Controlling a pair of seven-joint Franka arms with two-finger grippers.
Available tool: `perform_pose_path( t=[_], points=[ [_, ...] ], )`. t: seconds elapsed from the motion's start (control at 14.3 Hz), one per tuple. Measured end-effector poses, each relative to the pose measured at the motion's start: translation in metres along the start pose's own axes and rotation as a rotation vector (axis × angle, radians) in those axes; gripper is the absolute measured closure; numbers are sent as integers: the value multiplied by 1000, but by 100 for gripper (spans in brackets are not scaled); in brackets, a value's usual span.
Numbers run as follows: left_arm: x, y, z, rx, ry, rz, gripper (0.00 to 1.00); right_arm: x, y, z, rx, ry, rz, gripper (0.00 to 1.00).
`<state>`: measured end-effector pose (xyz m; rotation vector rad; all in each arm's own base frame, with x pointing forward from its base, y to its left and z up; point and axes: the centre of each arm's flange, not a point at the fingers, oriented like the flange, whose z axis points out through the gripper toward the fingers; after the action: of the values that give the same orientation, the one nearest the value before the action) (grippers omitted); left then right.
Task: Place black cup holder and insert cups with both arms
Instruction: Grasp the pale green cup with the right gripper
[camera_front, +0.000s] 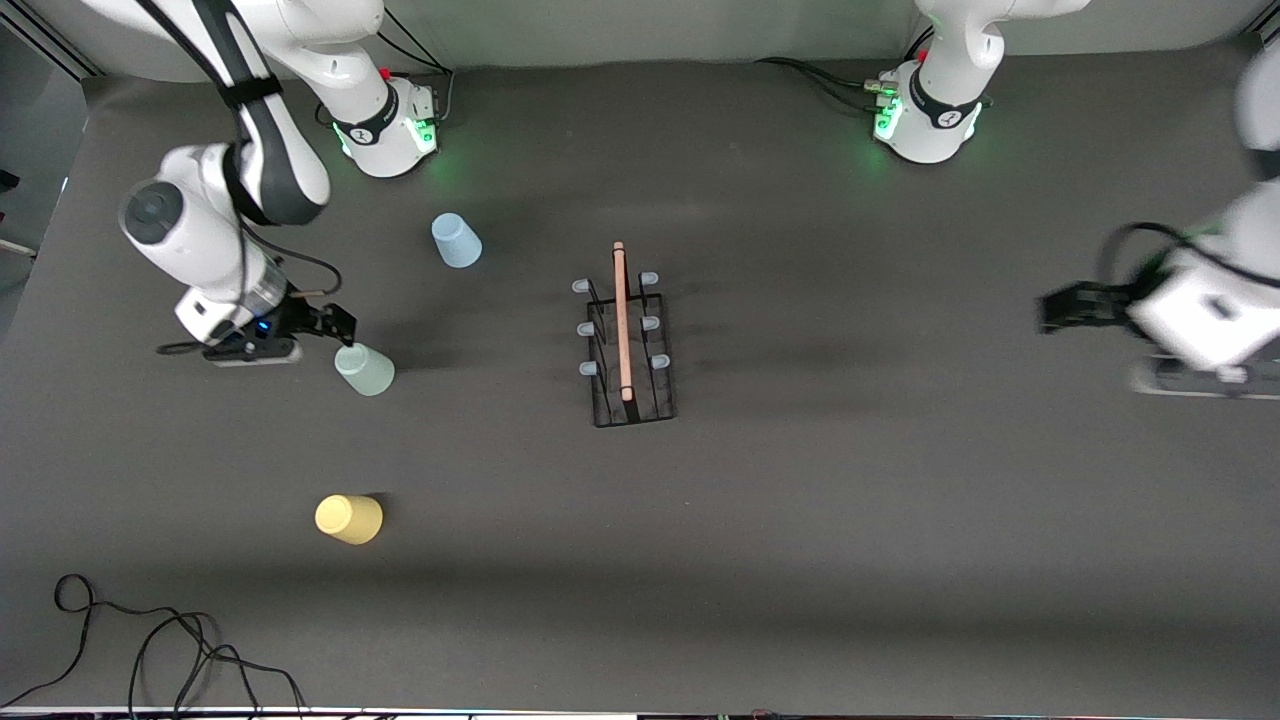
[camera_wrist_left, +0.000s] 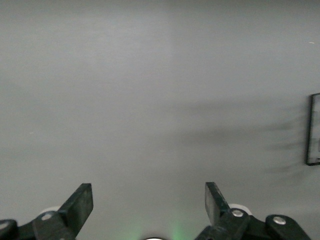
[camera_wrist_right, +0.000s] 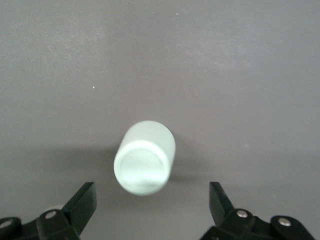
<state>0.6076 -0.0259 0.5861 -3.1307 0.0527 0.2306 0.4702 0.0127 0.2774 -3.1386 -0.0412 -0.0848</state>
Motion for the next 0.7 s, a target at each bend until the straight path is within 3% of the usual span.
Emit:
perform_pose_path(
  t=[0.14,0.42,0.56,0.7],
  points=[
    [-1,-32,12,-8,-15,-20,0,2,-7,22,9,10,-1,0],
    [-14,-15,55,8,61,5,0,2,-11,53,10,12,-7,0],
    [-34,-8,66,18,75,14,0,0,-11,63,9,0,-7,6],
    [-43,-10,55,23,97,27,0,1,-11,64,9,-1,-7,26]
  ],
)
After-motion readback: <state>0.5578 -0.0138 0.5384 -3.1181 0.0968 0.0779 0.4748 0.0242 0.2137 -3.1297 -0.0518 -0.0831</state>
